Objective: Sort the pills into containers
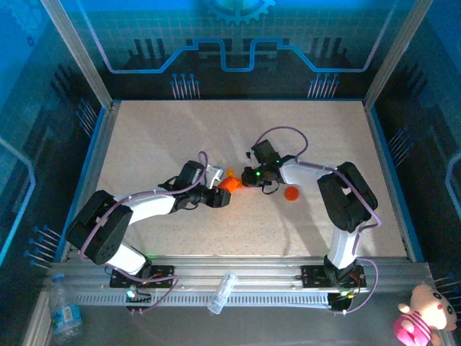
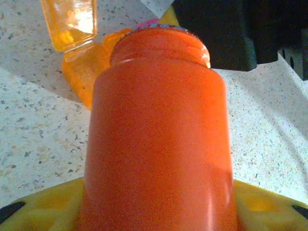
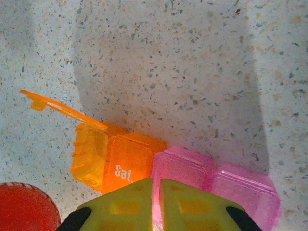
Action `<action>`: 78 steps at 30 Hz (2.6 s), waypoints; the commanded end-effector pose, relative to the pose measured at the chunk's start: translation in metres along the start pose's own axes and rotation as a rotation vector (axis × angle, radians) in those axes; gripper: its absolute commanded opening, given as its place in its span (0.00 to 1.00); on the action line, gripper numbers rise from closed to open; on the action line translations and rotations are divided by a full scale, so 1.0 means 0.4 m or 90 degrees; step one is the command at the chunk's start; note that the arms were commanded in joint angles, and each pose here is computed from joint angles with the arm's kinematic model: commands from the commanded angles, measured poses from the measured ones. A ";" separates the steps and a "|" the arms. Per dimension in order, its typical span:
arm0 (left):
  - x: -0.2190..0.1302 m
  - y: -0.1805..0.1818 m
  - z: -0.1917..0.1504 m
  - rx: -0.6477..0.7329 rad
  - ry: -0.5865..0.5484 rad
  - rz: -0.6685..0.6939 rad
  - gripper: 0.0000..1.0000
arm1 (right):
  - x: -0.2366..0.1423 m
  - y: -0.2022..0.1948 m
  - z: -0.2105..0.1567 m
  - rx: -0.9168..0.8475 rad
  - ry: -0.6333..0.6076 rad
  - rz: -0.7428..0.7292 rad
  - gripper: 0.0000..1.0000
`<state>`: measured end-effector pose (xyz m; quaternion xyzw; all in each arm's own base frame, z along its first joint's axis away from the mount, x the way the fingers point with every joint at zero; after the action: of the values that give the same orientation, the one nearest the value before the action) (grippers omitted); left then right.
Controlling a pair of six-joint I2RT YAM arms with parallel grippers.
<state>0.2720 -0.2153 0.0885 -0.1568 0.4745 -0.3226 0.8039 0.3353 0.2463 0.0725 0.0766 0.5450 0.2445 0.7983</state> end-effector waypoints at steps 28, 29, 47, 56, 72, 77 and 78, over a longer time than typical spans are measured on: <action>-0.009 0.034 0.036 -0.048 0.063 0.105 0.00 | 0.039 -0.040 -0.048 0.018 0.046 -0.022 0.14; -0.007 0.036 0.034 -0.049 0.065 0.106 0.00 | 0.038 -0.040 -0.047 0.018 0.045 -0.022 0.14; 0.010 0.036 0.050 -0.055 0.097 0.115 0.00 | 0.037 -0.038 -0.047 0.020 0.044 -0.019 0.14; 0.013 0.046 0.046 -0.062 0.114 0.134 0.00 | 0.037 -0.038 -0.046 0.021 0.042 -0.019 0.14; -0.001 0.035 0.064 -0.076 0.141 0.153 0.00 | 0.037 -0.036 -0.043 0.023 0.041 -0.017 0.14; -0.009 0.020 0.074 -0.076 0.139 0.142 0.00 | 0.038 -0.038 -0.044 0.023 0.041 -0.018 0.14; -0.009 0.018 0.076 -0.076 0.139 0.140 0.00 | 0.038 -0.038 -0.044 0.023 0.041 -0.018 0.14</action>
<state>0.2974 -0.2086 0.0921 -0.1152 0.5918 -0.2141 0.7685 0.3361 0.2477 0.0724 0.0793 0.5430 0.2479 0.7984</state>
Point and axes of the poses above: each hand's point on the last joint's axis, 136 mm out from that joint toward the fingers, its own x axis out along the fingers, its own y axis along the line the jaws close on, z = x × y, the point moved 4 cm from there along -x, back along the fingers, and after that the axes turned 6 degrees about -x, right-handed, at the moved point
